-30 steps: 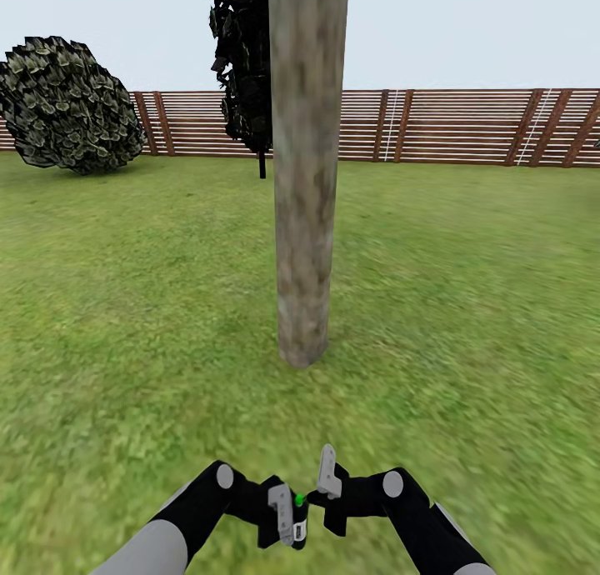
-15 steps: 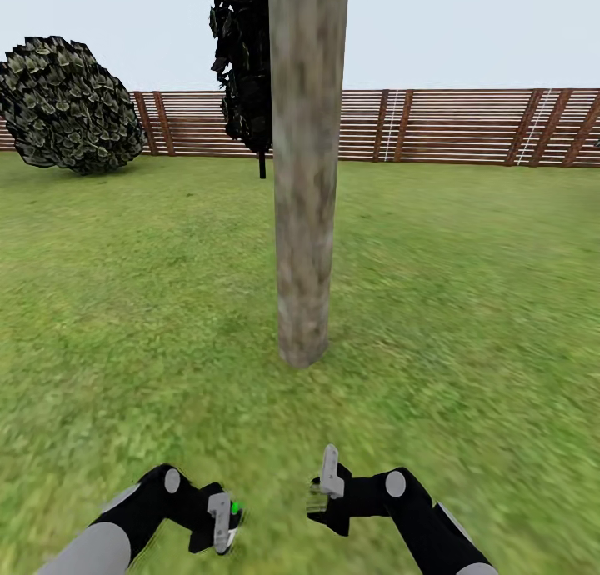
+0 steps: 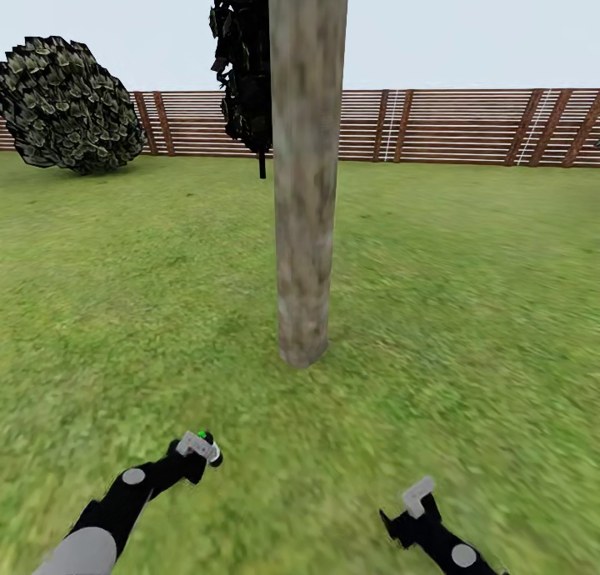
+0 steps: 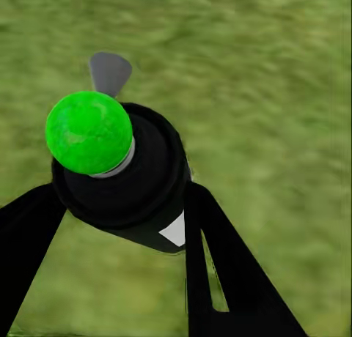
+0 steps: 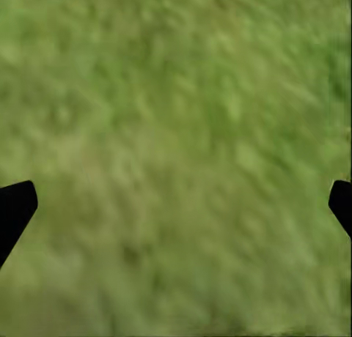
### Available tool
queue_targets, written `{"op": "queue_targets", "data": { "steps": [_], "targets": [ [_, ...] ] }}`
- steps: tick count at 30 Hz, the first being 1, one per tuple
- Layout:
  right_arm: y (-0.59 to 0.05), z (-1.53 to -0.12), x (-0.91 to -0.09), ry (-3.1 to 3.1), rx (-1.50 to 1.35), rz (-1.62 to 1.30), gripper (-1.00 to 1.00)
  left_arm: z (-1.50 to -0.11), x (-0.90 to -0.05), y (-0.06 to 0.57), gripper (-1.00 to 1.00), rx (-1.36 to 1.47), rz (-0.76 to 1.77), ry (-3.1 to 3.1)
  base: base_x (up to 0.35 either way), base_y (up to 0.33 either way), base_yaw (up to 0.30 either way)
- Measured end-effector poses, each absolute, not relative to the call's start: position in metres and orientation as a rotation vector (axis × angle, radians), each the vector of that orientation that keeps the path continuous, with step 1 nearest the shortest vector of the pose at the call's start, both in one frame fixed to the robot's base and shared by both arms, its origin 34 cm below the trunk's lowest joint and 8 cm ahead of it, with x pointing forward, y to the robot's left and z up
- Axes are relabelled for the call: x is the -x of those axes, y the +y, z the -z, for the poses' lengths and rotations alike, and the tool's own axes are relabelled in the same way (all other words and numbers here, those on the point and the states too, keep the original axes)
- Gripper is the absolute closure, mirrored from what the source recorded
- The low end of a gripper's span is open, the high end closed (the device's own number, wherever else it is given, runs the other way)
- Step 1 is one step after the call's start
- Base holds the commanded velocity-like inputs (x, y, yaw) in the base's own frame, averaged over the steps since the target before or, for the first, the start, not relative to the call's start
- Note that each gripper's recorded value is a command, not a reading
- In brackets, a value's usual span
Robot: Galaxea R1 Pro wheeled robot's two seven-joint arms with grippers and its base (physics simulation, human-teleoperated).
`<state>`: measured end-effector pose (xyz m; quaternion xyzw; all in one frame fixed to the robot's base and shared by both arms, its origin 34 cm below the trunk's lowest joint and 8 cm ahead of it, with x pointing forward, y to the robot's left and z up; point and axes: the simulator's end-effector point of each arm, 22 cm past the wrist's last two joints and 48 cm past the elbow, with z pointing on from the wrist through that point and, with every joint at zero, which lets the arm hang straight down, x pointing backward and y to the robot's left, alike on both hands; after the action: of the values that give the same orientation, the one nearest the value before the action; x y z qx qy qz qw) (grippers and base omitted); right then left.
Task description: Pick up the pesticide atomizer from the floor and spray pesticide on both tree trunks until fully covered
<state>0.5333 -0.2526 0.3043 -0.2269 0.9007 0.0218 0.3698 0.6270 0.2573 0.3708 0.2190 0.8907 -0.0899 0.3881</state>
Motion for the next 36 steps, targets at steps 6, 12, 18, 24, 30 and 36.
{"op": "queue_targets", "data": {
  "steps": [6,12,18,24,30,36],
  "targets": [
    [-0.324,-0.309,-0.528,2.271,0.239,0.252,-1.00,-0.347,-0.625,0.250,1.00,-0.295,0.047,2.451,0.000,0.000,0.000],
    [-0.329,-0.316,-0.531,2.232,0.203,0.277,-1.00,-0.350,-0.630,0.216,1.00,-0.254,0.034,2.466,0.055,0.000,0.000],
    [-0.333,-0.316,-0.530,2.231,0.182,0.286,-1.00,-0.362,-0.645,0.210,1.00,-0.245,0.036,2.441,0.314,-0.022,0.000],
    [-0.363,-0.316,-0.518,2.244,0.013,0.373,-1.00,-0.371,-0.656,0.191,1.00,-0.221,0.077,2.422,0.281,-0.168,0.000],
    [-0.362,-0.315,-0.518,2.245,0.010,0.370,-1.00,-0.372,-0.658,0.190,1.00,-0.220,0.078,2.419,0.194,-0.276,0.000],
    [-0.361,-0.315,-0.517,2.246,0.009,0.370,-1.00,-0.373,-0.660,0.193,1.00,-0.220,0.072,2.416,0.147,-0.294,-0.050]
  ]
}}
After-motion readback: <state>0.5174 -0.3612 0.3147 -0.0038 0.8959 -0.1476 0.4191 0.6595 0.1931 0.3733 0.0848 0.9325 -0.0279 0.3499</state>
